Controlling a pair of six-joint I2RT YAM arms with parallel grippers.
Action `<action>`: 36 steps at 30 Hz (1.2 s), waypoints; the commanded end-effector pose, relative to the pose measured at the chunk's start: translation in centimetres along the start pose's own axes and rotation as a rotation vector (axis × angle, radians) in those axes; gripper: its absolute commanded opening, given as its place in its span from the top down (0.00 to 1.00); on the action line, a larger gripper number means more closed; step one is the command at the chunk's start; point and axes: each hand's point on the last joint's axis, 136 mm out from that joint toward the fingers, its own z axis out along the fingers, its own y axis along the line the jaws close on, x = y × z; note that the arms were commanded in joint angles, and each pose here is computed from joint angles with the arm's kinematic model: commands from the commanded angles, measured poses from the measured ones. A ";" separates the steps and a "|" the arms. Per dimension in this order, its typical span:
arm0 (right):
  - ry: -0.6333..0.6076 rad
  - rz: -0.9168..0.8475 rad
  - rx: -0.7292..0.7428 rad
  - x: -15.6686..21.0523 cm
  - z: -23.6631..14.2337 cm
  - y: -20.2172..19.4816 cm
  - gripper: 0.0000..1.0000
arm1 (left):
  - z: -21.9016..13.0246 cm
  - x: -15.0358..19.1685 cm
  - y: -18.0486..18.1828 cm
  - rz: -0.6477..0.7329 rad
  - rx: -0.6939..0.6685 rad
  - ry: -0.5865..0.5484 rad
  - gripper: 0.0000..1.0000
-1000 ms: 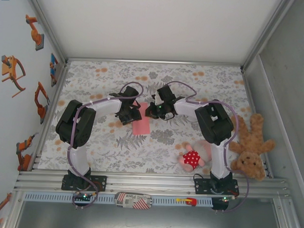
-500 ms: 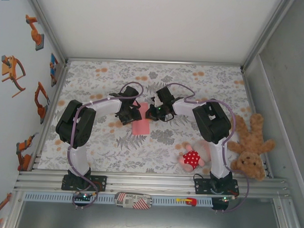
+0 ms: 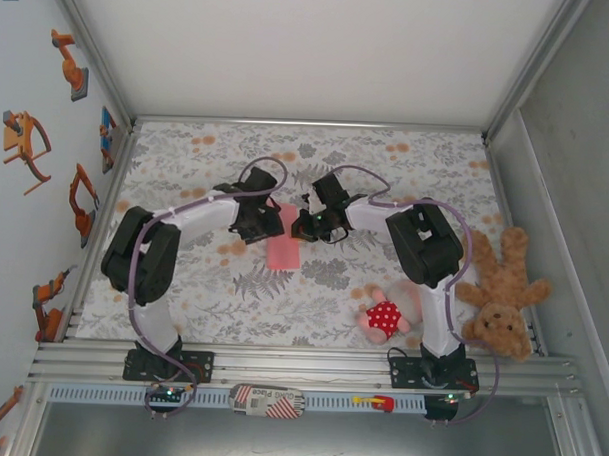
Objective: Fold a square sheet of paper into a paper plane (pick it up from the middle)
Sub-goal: Hold the square sheet of paper at the center of the table, then first fold the square sheet of paper in half at the center of the table.
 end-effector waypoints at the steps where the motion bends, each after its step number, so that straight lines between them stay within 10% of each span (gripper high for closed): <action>1: 0.136 0.142 0.278 4.9 1.8 -8.9 1.00 | -4.1 -2.5 -2.0 0.025 0.104 -0.111 0.50; 16: 0.166 0.168 0.321 6.1 2.3 -10.6 1.00 | 0.7 0.5 -4.9 0.007 0.289 0.097 0.91; 36: 0.196 0.191 0.390 7.2 2.3 -12.3 1.00 | 5.0 2.4 -1.5 0.049 0.147 0.220 1.00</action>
